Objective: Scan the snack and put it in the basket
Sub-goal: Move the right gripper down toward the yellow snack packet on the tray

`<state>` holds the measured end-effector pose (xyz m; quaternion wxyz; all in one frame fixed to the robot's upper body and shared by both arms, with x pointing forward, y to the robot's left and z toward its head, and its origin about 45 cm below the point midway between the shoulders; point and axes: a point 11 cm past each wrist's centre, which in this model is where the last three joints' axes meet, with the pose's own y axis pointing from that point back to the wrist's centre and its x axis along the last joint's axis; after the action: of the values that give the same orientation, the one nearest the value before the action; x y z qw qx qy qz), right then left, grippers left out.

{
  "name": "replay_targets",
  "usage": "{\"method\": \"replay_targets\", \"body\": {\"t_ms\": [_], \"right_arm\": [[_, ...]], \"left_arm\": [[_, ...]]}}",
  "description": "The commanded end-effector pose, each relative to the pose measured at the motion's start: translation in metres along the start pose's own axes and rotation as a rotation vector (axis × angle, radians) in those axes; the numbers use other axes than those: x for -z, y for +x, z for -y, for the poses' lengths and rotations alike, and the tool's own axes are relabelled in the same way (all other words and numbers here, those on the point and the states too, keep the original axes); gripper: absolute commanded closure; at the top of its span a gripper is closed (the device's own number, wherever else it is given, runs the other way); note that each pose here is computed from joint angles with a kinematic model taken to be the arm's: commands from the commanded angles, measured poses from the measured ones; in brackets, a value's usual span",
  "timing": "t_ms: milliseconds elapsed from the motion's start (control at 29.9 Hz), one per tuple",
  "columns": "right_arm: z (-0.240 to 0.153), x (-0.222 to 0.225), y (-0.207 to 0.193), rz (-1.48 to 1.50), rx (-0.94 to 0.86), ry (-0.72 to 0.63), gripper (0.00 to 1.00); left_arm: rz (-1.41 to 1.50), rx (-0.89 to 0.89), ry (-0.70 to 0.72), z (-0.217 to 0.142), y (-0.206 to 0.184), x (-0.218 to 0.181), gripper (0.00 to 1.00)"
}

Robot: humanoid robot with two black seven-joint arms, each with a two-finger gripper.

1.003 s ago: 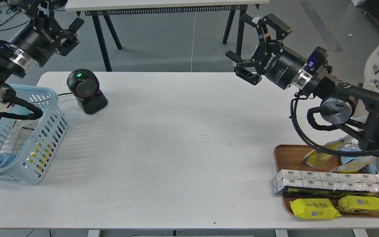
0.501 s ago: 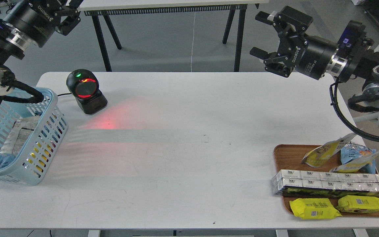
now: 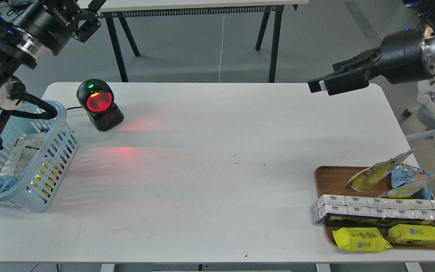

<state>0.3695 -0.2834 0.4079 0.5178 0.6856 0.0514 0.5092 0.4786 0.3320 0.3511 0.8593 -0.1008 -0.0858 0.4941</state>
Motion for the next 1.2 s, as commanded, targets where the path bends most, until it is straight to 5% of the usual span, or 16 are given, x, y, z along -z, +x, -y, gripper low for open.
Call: {"method": "replay_targets", "body": {"t_ms": [0, 201, 434, 1170], "right_arm": [[-0.012, -0.007, -0.028, -0.231, 0.089, -0.102, 0.01], [-0.031, -0.033, -0.088, -0.422, 0.153, -0.224, 0.01], [-0.033, -0.037, -0.140, -0.340, 0.189, -0.214, 0.01], [-0.009, -0.053, -0.176, -0.298, 0.314, -0.187, 0.01]], "left_arm": [[-0.002, -0.001, 0.005, -0.001, 0.000, 0.003, 0.00], [-0.002, -0.006, 0.012, -0.003, 0.001, 0.005, 0.00], [-0.018, 0.007, 0.012, 0.001, -0.007, 0.010, 0.00], [-0.025, 0.000, 0.037, -0.005, -0.007, 0.022, 0.00]]}}
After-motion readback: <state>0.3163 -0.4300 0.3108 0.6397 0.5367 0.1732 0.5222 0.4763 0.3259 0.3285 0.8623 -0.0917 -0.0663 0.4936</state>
